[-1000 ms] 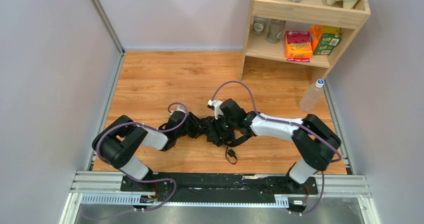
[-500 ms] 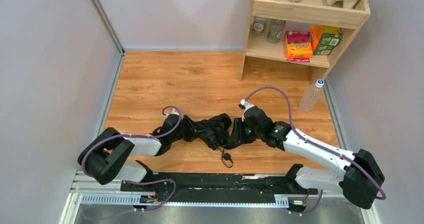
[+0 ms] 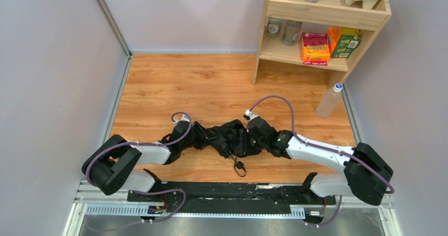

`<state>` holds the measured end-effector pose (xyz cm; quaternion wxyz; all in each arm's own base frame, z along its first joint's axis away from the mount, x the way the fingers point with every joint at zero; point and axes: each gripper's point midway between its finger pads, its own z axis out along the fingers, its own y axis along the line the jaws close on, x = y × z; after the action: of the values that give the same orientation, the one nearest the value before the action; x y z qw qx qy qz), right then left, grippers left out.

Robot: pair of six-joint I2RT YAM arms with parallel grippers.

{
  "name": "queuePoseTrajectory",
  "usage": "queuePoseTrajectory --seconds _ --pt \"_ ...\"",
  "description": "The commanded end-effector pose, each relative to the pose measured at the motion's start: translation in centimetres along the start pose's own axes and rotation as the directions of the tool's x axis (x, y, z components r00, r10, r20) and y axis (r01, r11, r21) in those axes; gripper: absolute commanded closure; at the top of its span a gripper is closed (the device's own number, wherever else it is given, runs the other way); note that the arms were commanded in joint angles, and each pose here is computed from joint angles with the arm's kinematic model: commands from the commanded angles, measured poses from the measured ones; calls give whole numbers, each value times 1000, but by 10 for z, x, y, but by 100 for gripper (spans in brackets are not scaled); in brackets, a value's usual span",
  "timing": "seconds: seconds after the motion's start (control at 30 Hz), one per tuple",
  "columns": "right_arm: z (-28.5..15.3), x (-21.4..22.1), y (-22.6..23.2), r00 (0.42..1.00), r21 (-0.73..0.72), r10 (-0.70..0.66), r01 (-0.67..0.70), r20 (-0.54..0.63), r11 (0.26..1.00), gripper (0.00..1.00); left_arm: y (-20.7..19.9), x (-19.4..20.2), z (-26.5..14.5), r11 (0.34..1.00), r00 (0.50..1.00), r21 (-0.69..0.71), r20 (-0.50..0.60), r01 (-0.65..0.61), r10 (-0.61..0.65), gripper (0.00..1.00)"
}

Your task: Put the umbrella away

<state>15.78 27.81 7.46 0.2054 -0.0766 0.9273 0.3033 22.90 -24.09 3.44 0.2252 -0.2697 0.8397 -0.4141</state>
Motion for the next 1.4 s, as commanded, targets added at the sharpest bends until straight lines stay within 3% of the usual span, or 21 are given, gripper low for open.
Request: queuePoseTrajectory --seconds 0.0,0.27,0.47,0.6,0.77,0.9,1.17,1.3,1.37 --pt "14 -15 12 999 -28 -13 15 47 1000 62 51 12 -4 985 997 -155 -31 -79 76 100" --pt "31 -10 25 995 -39 -92 93 24 995 64 51 13 -4 985 997 -155 -30 -79 75 100" --pt "36 -16 24 981 76 -189 185 49 980 59 50 13 -4 985 997 -153 -29 -79 76 100" --pt "37 -19 0 968 232 -250 236 33 944 100 52 15 -4 984 997 -159 -31 -79 75 100" --pt "2 -27 -14 910 438 -415 365 20 821 100 62 14 -8 976 996 -202 -26 -84 80 100" --pt "-29 -44 -16 867 508 -497 429 -1 747 100 68 13 -9 970 995 -219 -23 -102 99 100" --pt "-46 -109 -25 710 747 -699 510 -86 426 100 58 17 -8 978 993 -172 -46 -114 108 100" --pt "-29 -137 -8 645 750 -760 538 -73 385 100 57 18 -10 979 993 -168 -48 -118 112 100" --pt "-21 -148 3 639 727 -767 553 -58 406 100 57 18 -12 979 993 -168 -46 -119 113 100"
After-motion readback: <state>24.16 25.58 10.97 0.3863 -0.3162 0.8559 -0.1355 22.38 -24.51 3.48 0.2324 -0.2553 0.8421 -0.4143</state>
